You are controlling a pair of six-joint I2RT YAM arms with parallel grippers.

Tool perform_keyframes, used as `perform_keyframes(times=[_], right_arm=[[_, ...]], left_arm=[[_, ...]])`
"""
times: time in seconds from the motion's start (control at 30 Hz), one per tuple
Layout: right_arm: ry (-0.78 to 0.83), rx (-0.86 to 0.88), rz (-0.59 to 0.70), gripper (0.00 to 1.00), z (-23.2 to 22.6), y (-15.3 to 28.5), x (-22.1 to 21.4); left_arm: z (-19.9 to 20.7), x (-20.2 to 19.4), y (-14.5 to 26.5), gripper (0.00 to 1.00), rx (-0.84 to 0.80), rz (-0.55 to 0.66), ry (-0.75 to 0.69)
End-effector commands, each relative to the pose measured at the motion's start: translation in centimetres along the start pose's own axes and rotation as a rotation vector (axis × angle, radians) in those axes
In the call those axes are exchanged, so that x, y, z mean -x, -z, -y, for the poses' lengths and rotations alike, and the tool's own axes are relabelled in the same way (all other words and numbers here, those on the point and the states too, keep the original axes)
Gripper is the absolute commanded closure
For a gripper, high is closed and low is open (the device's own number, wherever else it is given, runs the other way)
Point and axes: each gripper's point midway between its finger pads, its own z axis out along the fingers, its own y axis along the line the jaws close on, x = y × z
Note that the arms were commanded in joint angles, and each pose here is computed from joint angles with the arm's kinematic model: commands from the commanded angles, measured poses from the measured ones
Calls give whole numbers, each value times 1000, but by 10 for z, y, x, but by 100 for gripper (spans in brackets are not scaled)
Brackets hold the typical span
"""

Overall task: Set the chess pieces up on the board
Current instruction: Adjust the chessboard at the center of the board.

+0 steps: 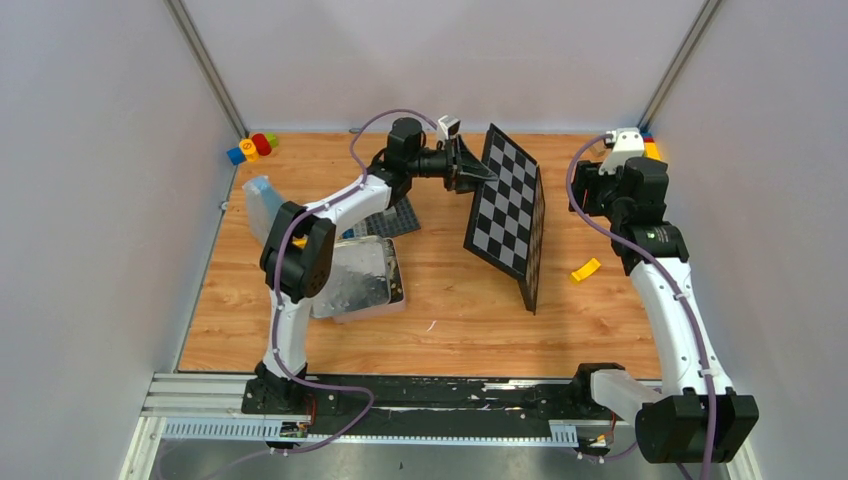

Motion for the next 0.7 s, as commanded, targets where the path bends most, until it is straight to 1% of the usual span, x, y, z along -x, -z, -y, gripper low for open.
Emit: perform_keyframes(times=[0.0, 0.07, 0.1, 0.13, 0.17, 0.4, 0.63, 0.67], right_arm=[[-12, 17, 33, 42, -1, -4, 6], [-11, 20, 25, 42, -2, -6, 2], [-10, 21, 23, 42, -1, -7, 1], [-9, 22, 18, 42, -2, -8, -1], [-8, 24, 14, 42, -2, -9, -2], [-5, 38, -16, 42, -4, -15, -19], [19, 106, -58, 42, -14, -18, -47], [23, 122, -63, 42, -17, -18, -51]], left_arm=[[36, -9, 19, 100, -27, -8, -260], [27, -10, 23, 100, 13, -17, -262], [26, -10, 23, 100, 20, -18, -296], [21, -10, 24, 100, 43, -25, -285], [20, -9, 24, 100, 49, -26, -316], [-11, -2, 19, 100, 133, -39, -303], [-56, -2, 9, 83, 226, -56, -284], [-62, -4, 9, 82, 242, -57, -275]])
